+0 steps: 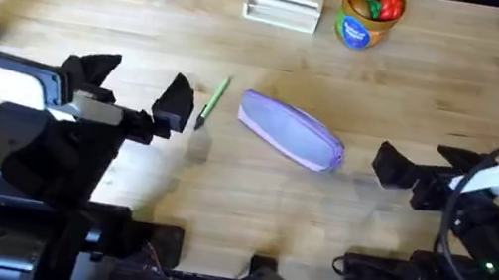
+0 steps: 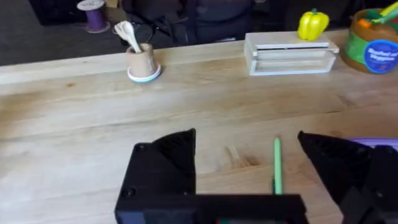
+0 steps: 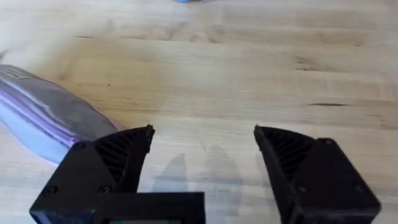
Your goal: Unzip the bag, pick up the pens from the table one at a time and place them inside, then zip the bag closed.
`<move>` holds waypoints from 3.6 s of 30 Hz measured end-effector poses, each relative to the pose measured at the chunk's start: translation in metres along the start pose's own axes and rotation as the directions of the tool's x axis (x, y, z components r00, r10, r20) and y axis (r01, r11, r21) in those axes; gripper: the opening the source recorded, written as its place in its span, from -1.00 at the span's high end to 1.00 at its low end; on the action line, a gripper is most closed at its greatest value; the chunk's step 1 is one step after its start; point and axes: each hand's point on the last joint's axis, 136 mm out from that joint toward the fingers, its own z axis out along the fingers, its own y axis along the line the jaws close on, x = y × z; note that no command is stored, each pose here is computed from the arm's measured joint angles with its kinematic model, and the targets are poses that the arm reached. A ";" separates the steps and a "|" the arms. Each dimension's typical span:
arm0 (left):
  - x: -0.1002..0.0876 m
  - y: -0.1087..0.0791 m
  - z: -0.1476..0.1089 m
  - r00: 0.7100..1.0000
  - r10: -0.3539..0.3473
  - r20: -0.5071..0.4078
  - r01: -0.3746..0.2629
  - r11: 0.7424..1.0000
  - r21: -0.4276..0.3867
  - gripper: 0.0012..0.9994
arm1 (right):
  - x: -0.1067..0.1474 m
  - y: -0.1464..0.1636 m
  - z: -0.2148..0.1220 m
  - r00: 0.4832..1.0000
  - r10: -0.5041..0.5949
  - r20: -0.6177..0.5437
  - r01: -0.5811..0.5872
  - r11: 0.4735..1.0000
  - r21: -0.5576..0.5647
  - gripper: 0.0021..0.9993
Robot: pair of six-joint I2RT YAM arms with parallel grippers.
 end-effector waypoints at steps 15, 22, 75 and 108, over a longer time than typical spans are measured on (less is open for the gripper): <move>-0.126 -0.017 0.005 0.946 0.310 -0.095 -0.288 0.939 0.189 -0.98 | -0.096 0.003 -0.064 0.974 -0.007 -0.226 0.006 1.000 -0.005 -0.99; -0.142 -0.038 0.009 0.874 0.477 -0.097 -0.410 0.829 0.380 -0.98 | -0.126 0.007 -0.076 0.975 -0.007 -0.220 0.001 1.000 -0.024 -0.99; 0.058 -0.158 0.066 0.772 0.592 0.230 -0.233 -0.074 0.970 -0.99 | -0.126 0.012 -0.078 0.974 -0.006 -0.225 -0.007 0.998 -0.056 -0.99; 0.066 -0.162 0.075 0.793 0.565 0.227 -0.226 -0.073 0.971 0.91 | -0.112 0.014 -0.081 0.950 0.127 -0.286 -0.140 0.990 -0.027 -0.99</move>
